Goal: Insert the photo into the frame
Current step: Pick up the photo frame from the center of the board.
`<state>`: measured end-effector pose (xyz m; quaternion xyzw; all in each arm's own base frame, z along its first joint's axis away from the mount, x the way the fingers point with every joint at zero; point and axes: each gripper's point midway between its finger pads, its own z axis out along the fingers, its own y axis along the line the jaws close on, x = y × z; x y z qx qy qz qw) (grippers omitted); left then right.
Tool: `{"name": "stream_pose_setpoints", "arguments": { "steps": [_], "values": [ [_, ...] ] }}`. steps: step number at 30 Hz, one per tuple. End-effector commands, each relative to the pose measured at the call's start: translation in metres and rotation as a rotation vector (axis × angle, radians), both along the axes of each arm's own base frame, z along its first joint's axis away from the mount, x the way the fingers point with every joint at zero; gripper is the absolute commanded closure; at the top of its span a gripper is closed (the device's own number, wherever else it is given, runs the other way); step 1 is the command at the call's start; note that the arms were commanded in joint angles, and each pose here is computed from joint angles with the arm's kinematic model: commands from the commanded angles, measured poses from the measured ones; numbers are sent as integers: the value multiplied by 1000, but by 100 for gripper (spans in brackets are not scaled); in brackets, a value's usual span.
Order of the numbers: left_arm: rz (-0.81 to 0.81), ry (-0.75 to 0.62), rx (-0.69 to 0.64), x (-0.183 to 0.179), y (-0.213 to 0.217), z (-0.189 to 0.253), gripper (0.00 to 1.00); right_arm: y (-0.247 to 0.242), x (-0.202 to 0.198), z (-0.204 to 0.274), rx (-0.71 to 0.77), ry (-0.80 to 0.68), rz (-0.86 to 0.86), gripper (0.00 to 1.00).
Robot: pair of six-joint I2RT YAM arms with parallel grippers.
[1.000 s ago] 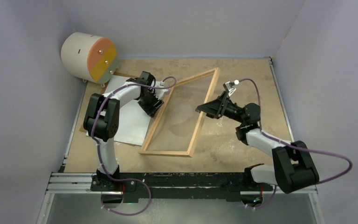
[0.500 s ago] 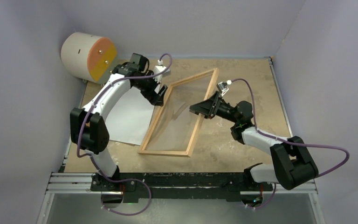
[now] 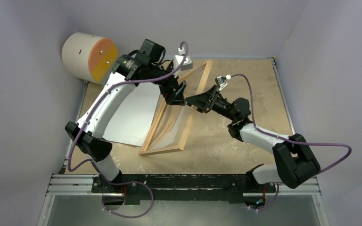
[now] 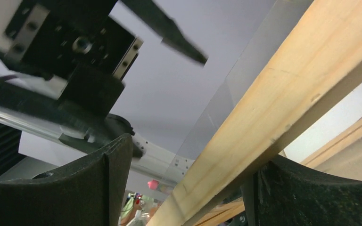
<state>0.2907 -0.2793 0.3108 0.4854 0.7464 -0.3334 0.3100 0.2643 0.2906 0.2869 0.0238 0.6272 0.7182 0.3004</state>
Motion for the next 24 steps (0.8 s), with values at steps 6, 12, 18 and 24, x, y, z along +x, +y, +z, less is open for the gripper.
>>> {"name": "stream_pose_setpoints", "arguments": {
  "steps": [6,12,18,24],
  "values": [
    [8,57,117,-48,-13,4,4,0,10,31,36,-81,-74,22],
    [23,76,188,-55,0,-22,3,1,13,26,26,-69,-74,24],
    [-48,132,182,-74,-13,-28,2,3,17,28,4,-77,-88,25],
    [-76,84,61,-75,-26,17,1,4,17,28,-11,-75,-89,26]
  ]
}}
